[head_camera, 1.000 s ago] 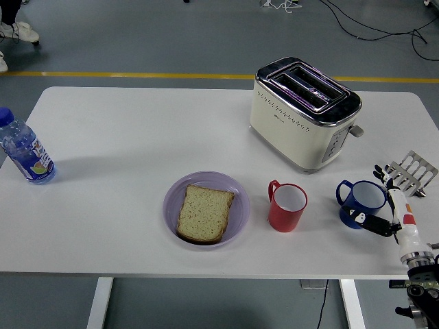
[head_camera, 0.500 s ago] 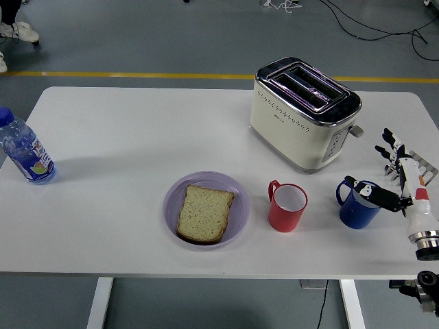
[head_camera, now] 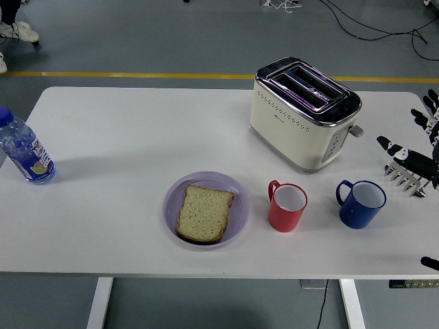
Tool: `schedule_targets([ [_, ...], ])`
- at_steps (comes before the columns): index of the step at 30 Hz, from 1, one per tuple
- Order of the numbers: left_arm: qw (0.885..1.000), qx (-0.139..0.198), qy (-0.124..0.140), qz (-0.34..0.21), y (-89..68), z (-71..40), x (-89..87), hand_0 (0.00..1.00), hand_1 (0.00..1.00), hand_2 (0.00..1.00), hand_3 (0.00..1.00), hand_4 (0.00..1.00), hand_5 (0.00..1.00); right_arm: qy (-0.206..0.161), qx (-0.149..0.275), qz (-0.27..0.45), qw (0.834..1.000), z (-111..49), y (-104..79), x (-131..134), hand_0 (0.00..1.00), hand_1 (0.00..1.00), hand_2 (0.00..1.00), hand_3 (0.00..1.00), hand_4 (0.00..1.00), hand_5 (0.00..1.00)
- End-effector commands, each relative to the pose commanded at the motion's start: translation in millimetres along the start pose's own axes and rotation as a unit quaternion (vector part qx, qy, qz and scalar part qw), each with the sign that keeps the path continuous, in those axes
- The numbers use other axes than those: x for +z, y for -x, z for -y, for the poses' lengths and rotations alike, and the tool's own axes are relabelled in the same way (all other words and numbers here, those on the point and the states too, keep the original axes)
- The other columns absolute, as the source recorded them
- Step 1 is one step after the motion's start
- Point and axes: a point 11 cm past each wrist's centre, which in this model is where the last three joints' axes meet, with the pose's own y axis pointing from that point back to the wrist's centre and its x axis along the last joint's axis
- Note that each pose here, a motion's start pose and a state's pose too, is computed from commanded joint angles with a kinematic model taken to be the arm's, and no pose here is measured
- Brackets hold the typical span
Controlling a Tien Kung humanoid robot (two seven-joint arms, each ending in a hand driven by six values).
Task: Pick up the cup,pour liquid into bread,place the cup on the desk
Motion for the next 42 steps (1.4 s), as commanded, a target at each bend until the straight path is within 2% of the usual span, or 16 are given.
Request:
schedule_targets([
  [1, 1.000, 0.000, 0.000, 0.000, 0.2, 0.0, 0.0, 0.346, 0.315, 0.398, 0.641, 0.367, 0.998, 0.001, 0.002, 0.016, 1.000, 0.9, -2.4, -2, 0.898, 0.846, 0.961, 0.995, 0.976, 0.110],
  [2, 1.000, 0.000, 0.000, 0.000, 0.6, 0.1, 0.0, 0.346, 0.315, 0.397, 0.640, 0.368, 0.998, 0.002, 0.008, 0.038, 0.999, 1.8, -5.3, -4, 0.865, 0.787, 0.878, 0.868, 0.867, 0.209],
  [4, 1.000, -0.001, 0.000, 0.001, 1.3, 0.2, -0.3, 0.346, 0.315, 0.397, 0.640, 0.368, 0.998, 0.002, 0.022, 0.078, 0.997, 2.8, -11.0, -6, 0.865, 0.787, 0.878, 0.868, 0.867, 0.209],
  [7, 1.000, -0.003, -0.001, 0.002, 3.0, 0.5, -1.0, 0.346, 0.315, 0.397, 0.640, 0.368, 0.998, 0.000, 0.070, 0.130, 0.989, 3.1, -26.7, -6, 0.865, 0.787, 0.878, 0.868, 0.867, 0.209],
  [8, 1.000, -0.004, -0.001, 0.002, 3.6, 0.6, -1.2, 0.346, 0.314, 0.397, 0.639, 0.368, 0.998, 0.005, 0.082, 0.150, 0.985, 2.6, -30.7, -5, 0.700, 0.645, 0.678, 0.622, 0.749, 0.186],
  [13, 1.000, -0.006, -0.003, 0.004, 5.6, 1.1, -2.6, 0.346, 0.314, 0.397, 0.639, 0.368, 0.998, 0.048, 0.112, 0.246, 0.962, 0.3, -43.6, 9, 0.700, 0.645, 0.678, 0.622, 0.749, 0.186],
  [14, 1.000, -0.006, -0.003, 0.005, 5.9, 1.1, -2.8, 0.347, 0.314, 0.398, 0.639, 0.368, 0.998, 0.055, 0.115, 0.260, 0.957, 0.0, -45.2, 12, 0.619, 0.567, 0.623, 0.582, 0.694, 0.122],
  [16, 1.000, -0.006, -0.004, 0.006, 6.6, 1.3, -3.4, 0.347, 0.314, 0.398, 0.639, 0.368, 0.998, 0.069, 0.120, 0.296, 0.945, -0.5, -47.6, 17, 0.619, 0.567, 0.623, 0.582, 0.694, 0.122],
  [19, 1.000, -0.007, -0.004, 0.006, 7.6, 1.5, -3.9, 0.347, 0.314, 0.398, 0.639, 0.368, 0.998, 0.088, 0.116, 0.352, 0.925, -0.8, -46.5, 24, 0.619, 0.567, 0.623, 0.582, 0.694, 0.122],
  [20, 1.000, -0.007, -0.005, 0.007, 8.1, 1.6, -4.1, 0.347, 0.314, 0.398, 0.639, 0.370, 0.998, 0.097, 0.113, 0.376, 0.914, -1.2, -45.3, 29, 0.609, 0.557, 0.616, 0.580, 0.670, 0.093],
  [24, 1.000, -0.008, -0.005, 0.008, 9.0, 1.9, -4.7, 0.347, 0.314, 0.398, 0.639, 0.370, 0.998, 0.128, 0.102, 0.457, 0.874, -2.9, -40.0, 43, 0.609, 0.557, 0.616, 0.580, 0.670, 0.093],
  [28, 1.000, -0.008, -0.006, 0.009, 9.4, 1.9, -5.0, 0.347, 0.315, 0.399, 0.640, 0.369, 0.998, 0.152, 0.077, 0.494, 0.853, -3.4, -35.9, 55, 0.602, 0.551, 0.612, 0.582, 0.657, 0.100],
  [35, 1.000, -0.007, -0.005, 0.008, 8.3, 1.7, -4.1, 0.348, 0.315, 0.400, 0.640, 0.369, 0.998, 0.185, 0.051, 0.513, 0.837, -5.2, -33.9, 72, 0.600, 0.550, 0.616, 0.587, 0.653, 0.112],
  [42, 1.000, -0.005, -0.002, 0.005, 6.0, 1.1, -2.2, 0.347, 0.315, 0.399, 0.640, 0.369, 0.998, 0.189, 0.058, 0.526, 0.827, -5.4, -38.2, 82, 0.598, 0.549, 0.617, 0.591, 0.658, 0.118],
])
